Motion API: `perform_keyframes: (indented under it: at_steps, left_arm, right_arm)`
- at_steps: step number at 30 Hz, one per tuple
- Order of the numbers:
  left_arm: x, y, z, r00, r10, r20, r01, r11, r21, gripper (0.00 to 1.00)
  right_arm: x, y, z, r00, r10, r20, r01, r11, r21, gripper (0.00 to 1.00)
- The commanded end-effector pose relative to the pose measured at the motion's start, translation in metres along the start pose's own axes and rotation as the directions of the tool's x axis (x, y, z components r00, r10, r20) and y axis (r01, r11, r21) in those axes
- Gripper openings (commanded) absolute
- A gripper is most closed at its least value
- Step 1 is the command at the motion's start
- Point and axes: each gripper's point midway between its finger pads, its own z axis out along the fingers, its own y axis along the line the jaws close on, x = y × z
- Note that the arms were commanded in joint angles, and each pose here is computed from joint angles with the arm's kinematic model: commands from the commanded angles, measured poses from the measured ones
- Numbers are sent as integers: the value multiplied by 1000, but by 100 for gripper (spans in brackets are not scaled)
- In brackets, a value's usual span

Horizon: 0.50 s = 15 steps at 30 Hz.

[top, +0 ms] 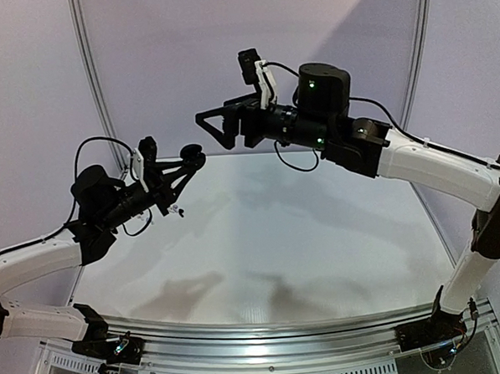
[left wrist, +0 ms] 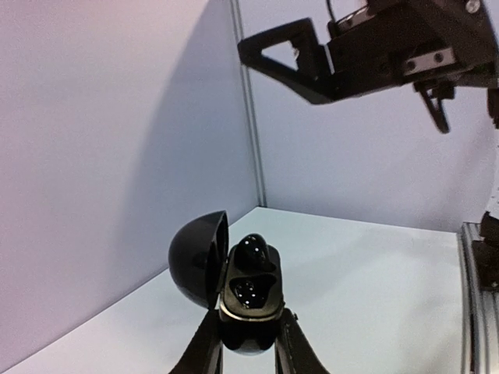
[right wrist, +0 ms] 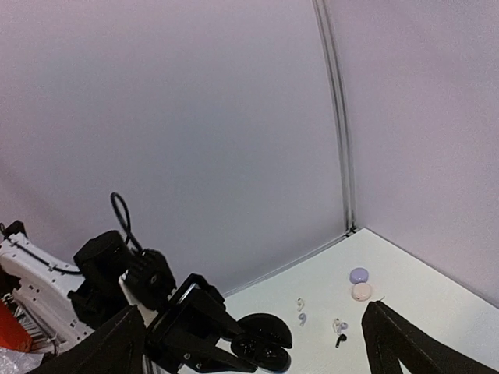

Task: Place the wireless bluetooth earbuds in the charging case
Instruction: Pass from the left arm to the right

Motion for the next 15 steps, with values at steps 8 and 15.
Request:
perform_keyframes:
  at_steps: [8,15]
  left_arm:
    - [-67,-59,-19,981,-176,85,115,871,477,0]
    - [-84,-62,-17,974,-211,87,133,835,534,0]
  right_arm:
    - [48,22,-42,986,-94,-139,57,967,-248,77]
    - [51,42,-38,994,-77,-79,45,935,-352,67]
